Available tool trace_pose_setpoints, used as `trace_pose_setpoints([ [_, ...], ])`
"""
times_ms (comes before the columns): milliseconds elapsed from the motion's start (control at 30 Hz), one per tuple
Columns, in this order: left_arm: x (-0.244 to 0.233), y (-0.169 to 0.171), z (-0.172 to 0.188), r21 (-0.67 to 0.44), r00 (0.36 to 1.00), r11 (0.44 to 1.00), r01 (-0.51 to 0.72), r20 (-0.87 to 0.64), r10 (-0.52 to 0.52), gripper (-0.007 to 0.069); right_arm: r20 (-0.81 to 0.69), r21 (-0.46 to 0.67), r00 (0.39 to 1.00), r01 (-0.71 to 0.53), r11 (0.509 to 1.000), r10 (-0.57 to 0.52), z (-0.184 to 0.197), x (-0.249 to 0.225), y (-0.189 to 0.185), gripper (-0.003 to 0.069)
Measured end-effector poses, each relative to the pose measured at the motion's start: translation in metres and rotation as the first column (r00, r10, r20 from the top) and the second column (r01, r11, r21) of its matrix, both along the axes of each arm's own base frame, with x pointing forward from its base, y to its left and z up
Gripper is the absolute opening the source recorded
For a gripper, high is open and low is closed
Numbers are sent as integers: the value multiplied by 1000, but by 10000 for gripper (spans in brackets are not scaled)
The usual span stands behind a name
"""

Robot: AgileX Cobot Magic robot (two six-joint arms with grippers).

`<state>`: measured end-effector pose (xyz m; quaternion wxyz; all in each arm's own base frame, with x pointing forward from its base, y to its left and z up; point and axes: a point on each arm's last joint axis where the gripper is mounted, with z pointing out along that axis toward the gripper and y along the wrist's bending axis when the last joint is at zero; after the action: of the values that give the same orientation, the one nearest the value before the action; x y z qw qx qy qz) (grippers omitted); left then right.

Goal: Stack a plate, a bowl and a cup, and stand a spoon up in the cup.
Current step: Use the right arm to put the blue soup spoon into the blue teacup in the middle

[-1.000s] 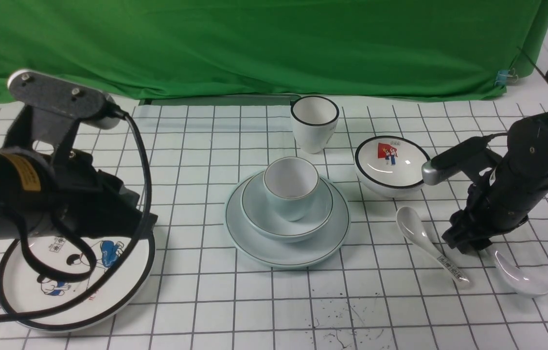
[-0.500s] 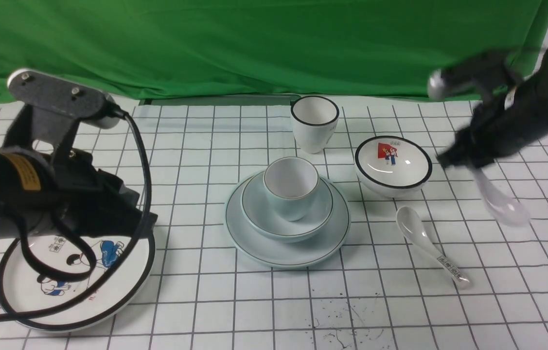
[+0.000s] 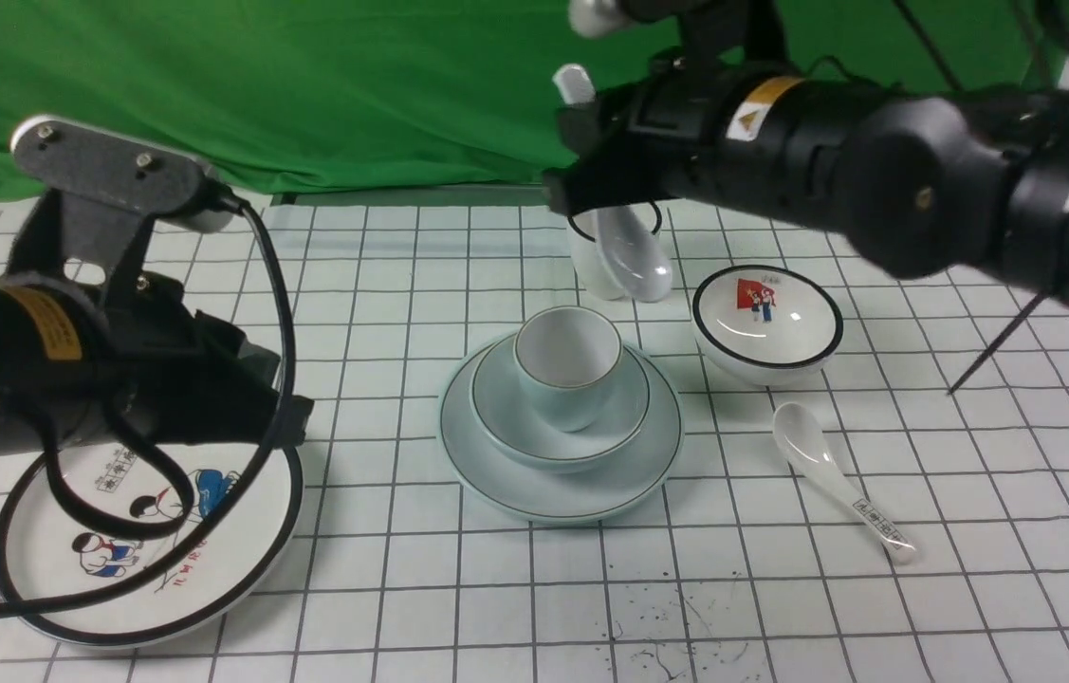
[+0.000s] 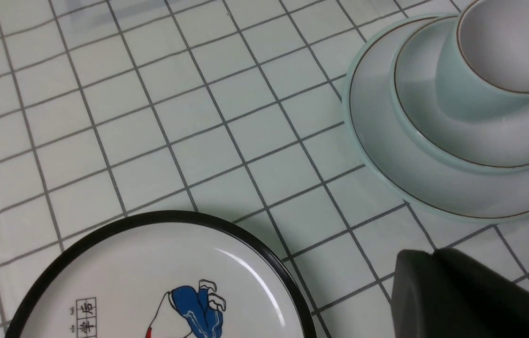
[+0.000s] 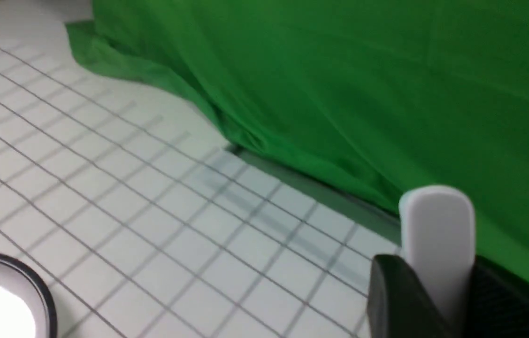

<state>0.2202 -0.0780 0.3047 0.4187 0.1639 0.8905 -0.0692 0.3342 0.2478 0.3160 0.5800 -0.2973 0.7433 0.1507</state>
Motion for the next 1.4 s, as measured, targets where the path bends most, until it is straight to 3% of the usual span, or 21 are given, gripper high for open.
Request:
trace_pose_setpoints([
  [533, 1, 0, 1, -5, 1000, 1000, 0, 14, 0, -31, -48, -74, 999, -26, 997, 22, -70, 17, 31, 179],
  [767, 1, 0, 1, -6, 1000, 1000, 0, 16, 0, -31, -59, -94, 998, -19, 995, 14, -80, 22, 28, 179],
  [867, 1, 0, 1, -7, 1000, 1000, 0, 21, 0, -31, -54, -101, 999, -13, 995, 8, -80, 24, 25, 203],
  [1033, -1, 0, 2, -19, 1000, 1000, -3, 21, 3, -31, -74, -113, 997, 4, 994, -12, -82, 30, 17, 317],
  [1100, -5, 1, 5, -31, 1000, 1000, -4, 30, 5, -31, -100, -126, 995, -3, 992, -10, -83, 29, 15, 324],
  [1200, -17, 5, 12, -52, 998, 999, -4, 57, 7, -31, -126, -137, 992, -17, 990, -1, -73, 23, 12, 294],
  [1400, -70, 23, 10, -88, 989, 996, 2, 150, 11, -31, -10, -75, 1000, -30, 997, 29, 11, -9, -10, 76],
])
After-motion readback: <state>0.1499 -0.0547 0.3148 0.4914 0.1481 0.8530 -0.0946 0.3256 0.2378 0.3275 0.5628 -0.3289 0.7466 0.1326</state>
